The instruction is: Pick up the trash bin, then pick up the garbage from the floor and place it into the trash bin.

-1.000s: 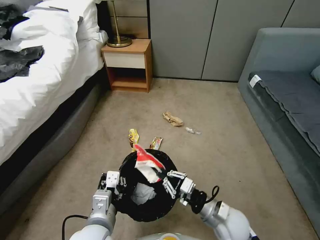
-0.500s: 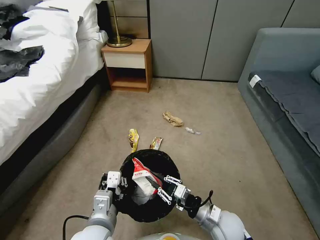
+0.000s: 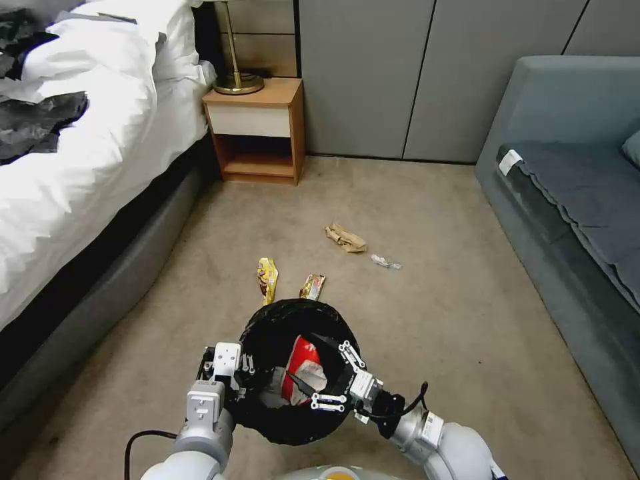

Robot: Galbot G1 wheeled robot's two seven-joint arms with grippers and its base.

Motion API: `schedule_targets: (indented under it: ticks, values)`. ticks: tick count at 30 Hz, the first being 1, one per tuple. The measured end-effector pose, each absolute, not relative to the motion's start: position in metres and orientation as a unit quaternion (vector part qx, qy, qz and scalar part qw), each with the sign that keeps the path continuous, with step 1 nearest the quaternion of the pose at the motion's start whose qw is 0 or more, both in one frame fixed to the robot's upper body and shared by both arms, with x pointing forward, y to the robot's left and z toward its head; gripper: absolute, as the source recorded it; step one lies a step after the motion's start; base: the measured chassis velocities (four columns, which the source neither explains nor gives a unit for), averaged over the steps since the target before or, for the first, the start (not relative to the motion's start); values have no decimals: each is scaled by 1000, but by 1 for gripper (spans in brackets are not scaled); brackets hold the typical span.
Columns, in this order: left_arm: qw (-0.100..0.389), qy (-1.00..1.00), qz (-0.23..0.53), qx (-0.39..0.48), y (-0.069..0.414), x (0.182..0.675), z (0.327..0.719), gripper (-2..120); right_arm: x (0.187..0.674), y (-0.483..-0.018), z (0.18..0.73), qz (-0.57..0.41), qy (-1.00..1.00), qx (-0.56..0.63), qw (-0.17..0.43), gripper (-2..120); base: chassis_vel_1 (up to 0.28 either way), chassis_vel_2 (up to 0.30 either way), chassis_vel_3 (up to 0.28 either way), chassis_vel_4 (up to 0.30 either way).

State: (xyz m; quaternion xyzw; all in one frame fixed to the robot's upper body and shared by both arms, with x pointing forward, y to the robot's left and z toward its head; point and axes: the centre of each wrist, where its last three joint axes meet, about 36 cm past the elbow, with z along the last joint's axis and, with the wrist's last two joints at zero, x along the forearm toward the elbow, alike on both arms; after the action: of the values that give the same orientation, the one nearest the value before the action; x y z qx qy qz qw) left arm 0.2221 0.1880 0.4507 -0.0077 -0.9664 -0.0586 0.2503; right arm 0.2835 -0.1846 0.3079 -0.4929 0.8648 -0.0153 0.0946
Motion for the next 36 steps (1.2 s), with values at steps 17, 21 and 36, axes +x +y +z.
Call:
schedule_targets:
  ticks: [17,21,36]
  values:
    - [241,-968,-66,-4,201,233,452,1,286,-198,411,20,949,-224,222,114,0,0,0,0]
    - [237,-969,-62,0,204,234,453,1,261,-206,411,16,966,-169,197,110,0,0,0,0]
    - [232,-972,-46,16,205,230,459,1,227,-208,350,15,983,-113,147,100,0,0,0,0]
